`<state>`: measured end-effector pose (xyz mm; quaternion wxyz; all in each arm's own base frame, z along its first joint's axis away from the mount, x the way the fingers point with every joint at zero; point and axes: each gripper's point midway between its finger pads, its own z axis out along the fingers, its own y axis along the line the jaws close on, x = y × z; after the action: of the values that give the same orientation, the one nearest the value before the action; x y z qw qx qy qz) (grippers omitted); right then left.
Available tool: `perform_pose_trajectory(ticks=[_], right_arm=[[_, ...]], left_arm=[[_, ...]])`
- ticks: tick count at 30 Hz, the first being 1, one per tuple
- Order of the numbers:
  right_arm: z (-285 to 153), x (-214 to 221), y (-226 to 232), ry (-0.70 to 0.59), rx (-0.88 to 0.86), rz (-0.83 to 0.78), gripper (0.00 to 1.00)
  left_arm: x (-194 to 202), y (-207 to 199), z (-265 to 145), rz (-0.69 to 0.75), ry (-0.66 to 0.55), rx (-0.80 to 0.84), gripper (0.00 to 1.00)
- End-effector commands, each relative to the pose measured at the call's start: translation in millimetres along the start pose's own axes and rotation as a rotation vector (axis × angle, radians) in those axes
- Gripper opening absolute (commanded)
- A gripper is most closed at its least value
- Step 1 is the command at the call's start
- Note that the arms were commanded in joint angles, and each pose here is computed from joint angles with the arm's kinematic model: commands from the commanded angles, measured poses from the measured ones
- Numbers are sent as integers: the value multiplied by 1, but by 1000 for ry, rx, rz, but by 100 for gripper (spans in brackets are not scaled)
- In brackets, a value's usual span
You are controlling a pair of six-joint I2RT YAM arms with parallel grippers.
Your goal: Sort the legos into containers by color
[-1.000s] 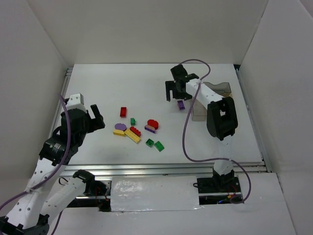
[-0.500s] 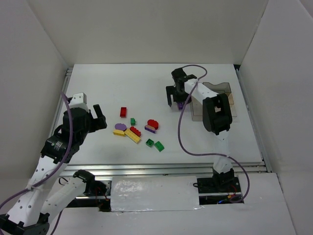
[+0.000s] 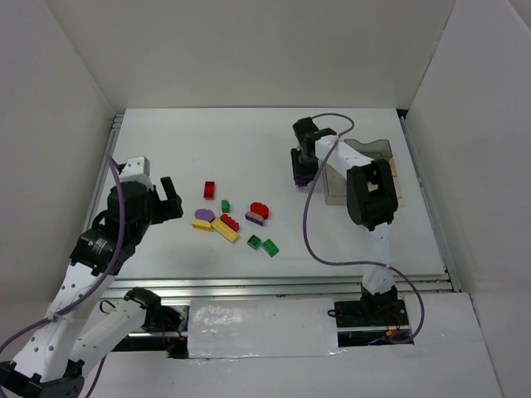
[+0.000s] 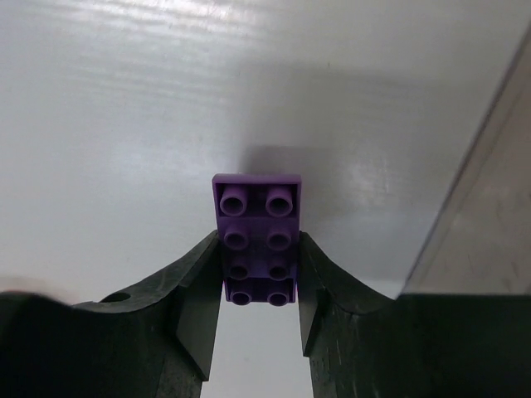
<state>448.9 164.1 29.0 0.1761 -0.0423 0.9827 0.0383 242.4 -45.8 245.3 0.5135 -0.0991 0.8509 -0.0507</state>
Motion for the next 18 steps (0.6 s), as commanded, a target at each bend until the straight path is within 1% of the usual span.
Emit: perform_pose_trajectory(ticks=[1, 3, 5, 7, 10, 11, 13, 14, 18], right_arm=[[-88, -44, 12, -229, -70, 34, 18], [-112, -56, 1, -286, -47, 50, 19], [-123, -64, -19, -295, -3, 76, 19], [-116, -62, -46, -253, 53, 109, 19], [-107, -58, -81, -228, 154, 154, 19], [-103, -52, -100, -210, 183, 185, 19], [-97, -46, -114, -200, 198, 210, 19], [-97, -45, -124, -201, 205, 229, 21], [-95, -41, -125, -194, 174, 229, 31]], left_arm=[[-11, -5, 2, 4, -37, 24, 100], [-10, -5, 2, 4, -35, 25, 100], [-10, -5, 2, 4, -35, 26, 100], [-10, -5, 1, 4, -35, 28, 99], [-11, -6, 0, 1, -44, 31, 99], [-11, -6, 0, 3, -42, 32, 99], [-10, -7, 1, 3, -38, 37, 99], [-10, -7, 1, 5, -37, 40, 99], [-8, -11, 4, 15, -20, 55, 100]])
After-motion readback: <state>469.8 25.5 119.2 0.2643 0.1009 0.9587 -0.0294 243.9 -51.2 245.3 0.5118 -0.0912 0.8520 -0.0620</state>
